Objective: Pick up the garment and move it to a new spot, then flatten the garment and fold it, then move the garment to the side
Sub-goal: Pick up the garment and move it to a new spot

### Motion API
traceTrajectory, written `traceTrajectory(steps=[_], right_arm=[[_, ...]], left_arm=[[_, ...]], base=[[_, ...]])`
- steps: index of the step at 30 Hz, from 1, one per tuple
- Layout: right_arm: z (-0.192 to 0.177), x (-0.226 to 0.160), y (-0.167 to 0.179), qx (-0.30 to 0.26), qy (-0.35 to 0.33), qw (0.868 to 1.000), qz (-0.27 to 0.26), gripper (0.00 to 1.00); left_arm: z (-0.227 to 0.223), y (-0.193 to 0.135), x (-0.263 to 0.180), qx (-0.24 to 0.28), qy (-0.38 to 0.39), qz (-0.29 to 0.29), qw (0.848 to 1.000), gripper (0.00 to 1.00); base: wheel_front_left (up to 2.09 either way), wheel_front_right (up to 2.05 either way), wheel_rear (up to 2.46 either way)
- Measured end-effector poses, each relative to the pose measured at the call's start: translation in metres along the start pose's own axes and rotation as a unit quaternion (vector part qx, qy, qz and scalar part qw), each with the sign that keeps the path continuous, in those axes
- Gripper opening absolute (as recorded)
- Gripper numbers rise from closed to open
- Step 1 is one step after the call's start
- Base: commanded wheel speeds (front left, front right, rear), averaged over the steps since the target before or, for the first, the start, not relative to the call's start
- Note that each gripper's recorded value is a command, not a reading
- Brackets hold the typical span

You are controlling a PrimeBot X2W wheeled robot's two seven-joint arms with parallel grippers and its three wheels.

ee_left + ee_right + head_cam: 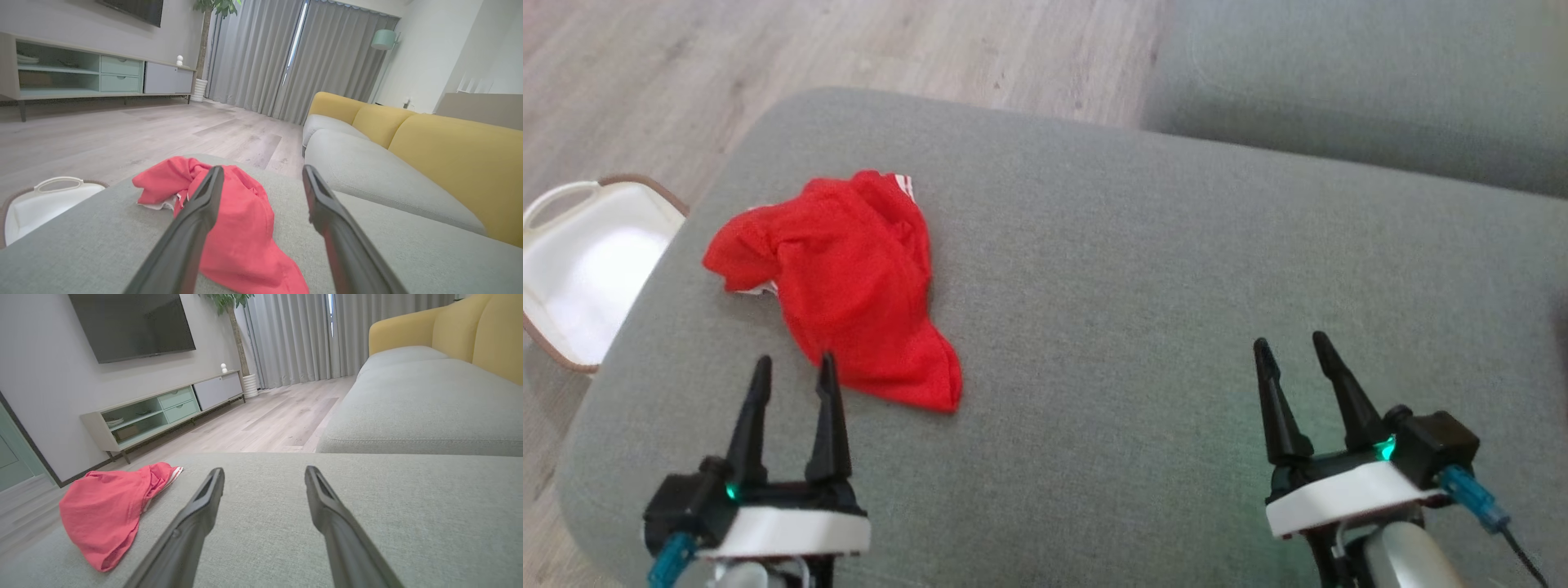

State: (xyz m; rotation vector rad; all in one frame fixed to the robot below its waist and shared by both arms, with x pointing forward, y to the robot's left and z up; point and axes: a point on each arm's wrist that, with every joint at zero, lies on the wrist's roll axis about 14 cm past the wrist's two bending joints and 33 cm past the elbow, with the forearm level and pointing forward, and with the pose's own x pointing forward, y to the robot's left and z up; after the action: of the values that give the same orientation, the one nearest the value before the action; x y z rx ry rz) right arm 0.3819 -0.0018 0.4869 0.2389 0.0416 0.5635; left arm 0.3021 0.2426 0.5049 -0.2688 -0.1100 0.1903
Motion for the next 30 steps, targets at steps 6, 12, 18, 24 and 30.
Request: traceTrajectory(steps=[6, 12, 18, 24, 30], right_arm=[[-0.005, 0.004, -0.024, -0.001, 0.003, 1.000, -0.029, 1.00], [0.001, 0.015, -0.058, -0.009, -0.012, 0.998, -0.066, 1.00], [-0.006, 0.019, -0.088, -0.014, -0.008, 0.995, -0.098, 1.00], [-0.007, 0.026, -0.109, -0.013, -0.015, 0.993, -0.119, 1.00], [-0.016, 0.018, -0.125, -0.014, -0.003, 0.990, -0.140, 1.00]], left_arm=[[0.008, 0.008, 0.038, 0.048, -0.004, -0.003, 0.999, 1.00], [0.003, 0.030, 0.099, 0.128, 0.045, -0.016, 0.991, 1.00], [-0.017, 0.046, 0.157, 0.193, 0.145, -0.021, 0.970, 1.00], [-0.080, 0.040, 0.172, 0.220, 0.281, -0.051, 0.933, 1.00], [-0.145, 0.053, 0.142, 0.215, 0.418, -0.046, 0.881, 1.00]], base=[[0.00, 0.00, 0.00], [0.00, 0.00, 0.00], [0.00, 0.00, 0.00], [0.00, 0.00, 0.00], [0.00, 0.00, 0.00]])
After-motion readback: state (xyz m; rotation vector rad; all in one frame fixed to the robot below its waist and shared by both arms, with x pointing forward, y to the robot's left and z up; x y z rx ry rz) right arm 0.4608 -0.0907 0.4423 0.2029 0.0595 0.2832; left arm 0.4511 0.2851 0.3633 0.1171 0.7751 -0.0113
